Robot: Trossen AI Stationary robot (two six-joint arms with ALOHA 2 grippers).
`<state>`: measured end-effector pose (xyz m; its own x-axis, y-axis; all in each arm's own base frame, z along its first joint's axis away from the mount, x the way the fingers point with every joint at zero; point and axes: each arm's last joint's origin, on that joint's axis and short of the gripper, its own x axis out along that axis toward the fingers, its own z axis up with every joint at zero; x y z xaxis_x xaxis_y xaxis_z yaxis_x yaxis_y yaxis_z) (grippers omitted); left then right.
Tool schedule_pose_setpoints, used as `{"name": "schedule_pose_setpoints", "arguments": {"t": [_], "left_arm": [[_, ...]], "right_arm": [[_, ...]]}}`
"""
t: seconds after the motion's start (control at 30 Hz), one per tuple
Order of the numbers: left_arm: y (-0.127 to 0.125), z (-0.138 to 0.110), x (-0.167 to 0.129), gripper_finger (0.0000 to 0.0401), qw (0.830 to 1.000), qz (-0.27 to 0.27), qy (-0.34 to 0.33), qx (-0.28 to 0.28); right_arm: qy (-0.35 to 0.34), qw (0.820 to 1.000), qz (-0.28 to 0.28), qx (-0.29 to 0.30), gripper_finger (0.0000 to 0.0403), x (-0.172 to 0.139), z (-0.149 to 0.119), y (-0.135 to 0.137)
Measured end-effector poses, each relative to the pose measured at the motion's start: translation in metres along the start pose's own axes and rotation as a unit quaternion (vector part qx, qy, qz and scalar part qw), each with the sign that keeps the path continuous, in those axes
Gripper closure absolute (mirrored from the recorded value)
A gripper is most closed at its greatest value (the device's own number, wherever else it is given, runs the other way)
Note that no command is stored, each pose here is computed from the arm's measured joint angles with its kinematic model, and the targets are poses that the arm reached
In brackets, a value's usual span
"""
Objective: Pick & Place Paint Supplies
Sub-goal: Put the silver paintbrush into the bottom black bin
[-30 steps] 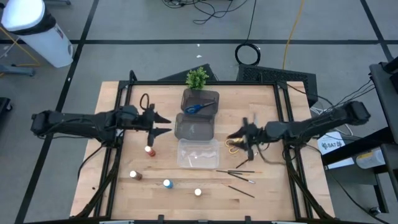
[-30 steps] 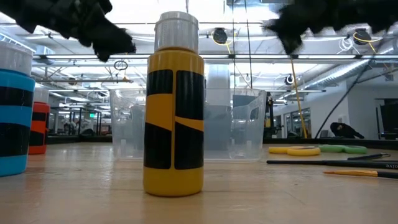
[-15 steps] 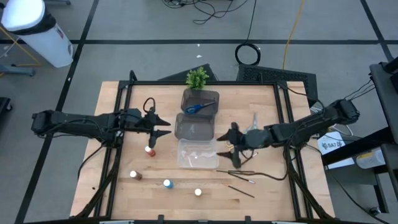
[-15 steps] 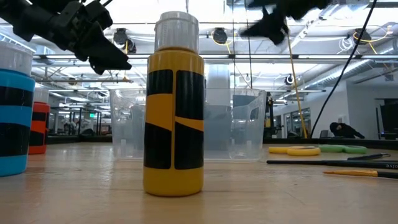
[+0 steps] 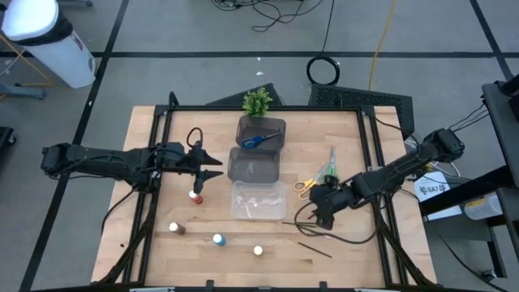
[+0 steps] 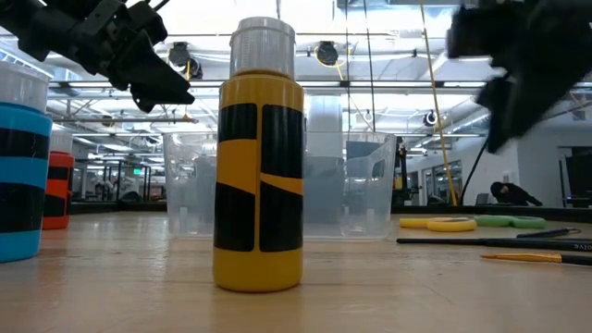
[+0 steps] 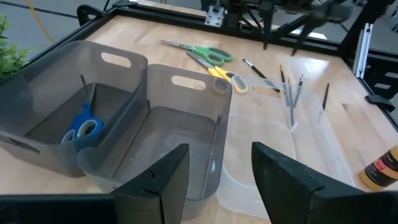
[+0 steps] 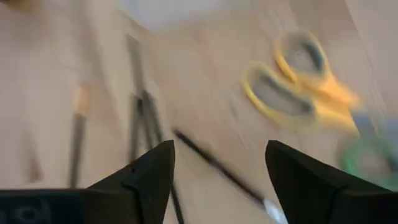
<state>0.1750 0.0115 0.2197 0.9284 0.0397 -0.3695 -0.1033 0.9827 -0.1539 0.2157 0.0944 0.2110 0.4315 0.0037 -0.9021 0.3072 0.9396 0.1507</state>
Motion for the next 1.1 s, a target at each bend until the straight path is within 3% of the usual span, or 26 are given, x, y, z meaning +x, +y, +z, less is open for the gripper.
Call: {"name": "schedule_pose_setpoints", "arguments": {"t": [0.07, 0.13, 0.27, 0.37, 0.57, 0.77, 1.1], "left_arm": [[0.000, 0.000, 0.000, 0.0215, 1.000, 0.000, 0.000, -0.004], [0.000, 0.000, 0.000, 0.0215, 1.000, 0.000, 0.000, -0.004], [0.000, 0.000, 0.000, 0.0215, 1.000, 0.000, 0.000, -0.001], [0.000, 0.000, 0.000, 0.0215, 1.000, 0.000, 0.000, -0.002], [-0.002, 0.001, 0.000, 0.0215, 1.000, -0.007, -0.005, -0.026], [-0.007, 0.003, 0.007, 0.0215, 1.000, -0.019, -0.020, -0.011], [-0.005, -0.006, 0.029, 0.0215, 1.000, 0.006, 0.008, -0.007]], "right_arm": [[0.034, 0.998, -0.016, 0.040, 0.0171, 0.002, -0.007, -0.005], [0.069, 0.997, -0.018, 0.042, 0.0176, 0.003, -0.014, -0.007], [0.102, 0.994, -0.018, -0.042, 0.0191, 0.010, -0.030, -0.010], [0.103, 0.989, -0.048, -0.091, 0.0213, 0.018, -0.040, -0.017], [0.115, 0.985, -0.093, -0.094, 0.0299, 0.031, -0.055, -0.035], [0.109, 0.986, -0.087, -0.091, 0.0394, 0.040, -0.060, -0.041], [0.079, 0.990, -0.070, -0.094, 0.0395, 0.050, -0.065, -0.044]]}}
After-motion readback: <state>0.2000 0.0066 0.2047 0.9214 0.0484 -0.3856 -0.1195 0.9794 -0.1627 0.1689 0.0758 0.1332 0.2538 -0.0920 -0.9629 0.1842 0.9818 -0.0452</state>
